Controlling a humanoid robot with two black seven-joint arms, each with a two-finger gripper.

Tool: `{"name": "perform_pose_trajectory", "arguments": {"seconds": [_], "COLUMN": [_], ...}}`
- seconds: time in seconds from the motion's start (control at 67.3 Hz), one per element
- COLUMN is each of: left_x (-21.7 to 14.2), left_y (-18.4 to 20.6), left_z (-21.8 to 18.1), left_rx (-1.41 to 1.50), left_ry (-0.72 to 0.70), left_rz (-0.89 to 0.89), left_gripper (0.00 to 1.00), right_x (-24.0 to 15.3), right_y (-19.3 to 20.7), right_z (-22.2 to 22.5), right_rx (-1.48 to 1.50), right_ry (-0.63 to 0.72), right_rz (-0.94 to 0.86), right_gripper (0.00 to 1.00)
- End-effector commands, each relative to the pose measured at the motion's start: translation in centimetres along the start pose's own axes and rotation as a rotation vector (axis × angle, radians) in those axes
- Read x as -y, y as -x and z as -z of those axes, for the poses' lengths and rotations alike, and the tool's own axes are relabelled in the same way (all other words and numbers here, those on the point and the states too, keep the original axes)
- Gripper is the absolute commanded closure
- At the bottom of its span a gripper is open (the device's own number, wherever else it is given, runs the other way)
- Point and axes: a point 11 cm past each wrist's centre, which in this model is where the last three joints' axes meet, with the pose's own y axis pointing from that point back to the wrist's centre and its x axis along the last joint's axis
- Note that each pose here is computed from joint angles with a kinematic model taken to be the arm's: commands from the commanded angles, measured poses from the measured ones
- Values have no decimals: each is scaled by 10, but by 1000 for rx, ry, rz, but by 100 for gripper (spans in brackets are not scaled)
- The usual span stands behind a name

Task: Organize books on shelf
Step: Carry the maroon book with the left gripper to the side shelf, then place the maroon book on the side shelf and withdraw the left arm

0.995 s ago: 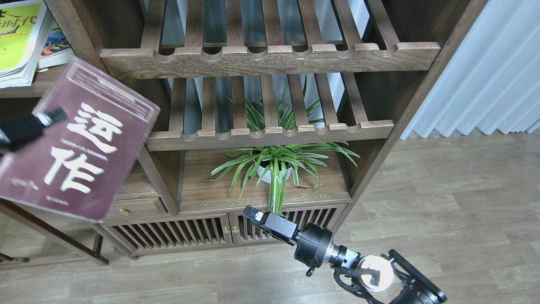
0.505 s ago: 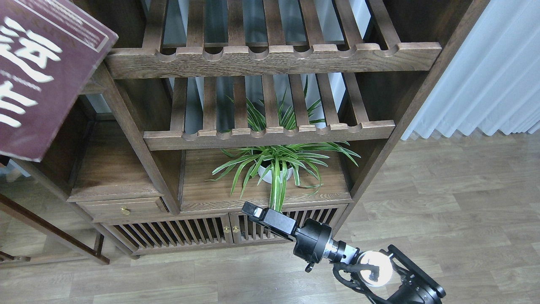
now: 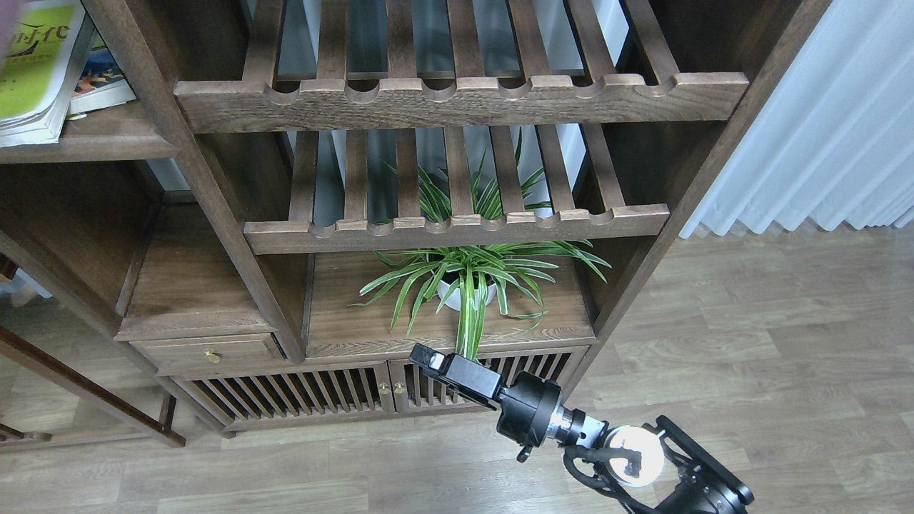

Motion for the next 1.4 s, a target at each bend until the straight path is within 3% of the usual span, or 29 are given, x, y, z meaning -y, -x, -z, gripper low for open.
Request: {"name": "perform_pose_trajectory", "arguments": {"seconds": [0.0,0.238,0.475,1.084,1.381], "left_x": [-5,12,58,85,96], "left_y": [-15,-29,-22,-42,-61], "left_z": [-3,14,45,25,39], "left_rx": [-6,-71,-178,-268,-277], "left_ry": [9,-9,-95,40,29], "left_rz": [-41,-34,57,29,-43], "left_gripper": [100,100,100,99,99], "right_x": [0,0,-1,-4,-4], "right_y": [0,-1,0,-2,-3], "right_z": [0,0,0,1,0], "right_rx": [0,1,1,8,9], "right_ry": [1,-1,-4,-15,-15], "right_rz": [-1,-2,-1,-7,-8], "right_gripper": [3,3,3,3,3]}}
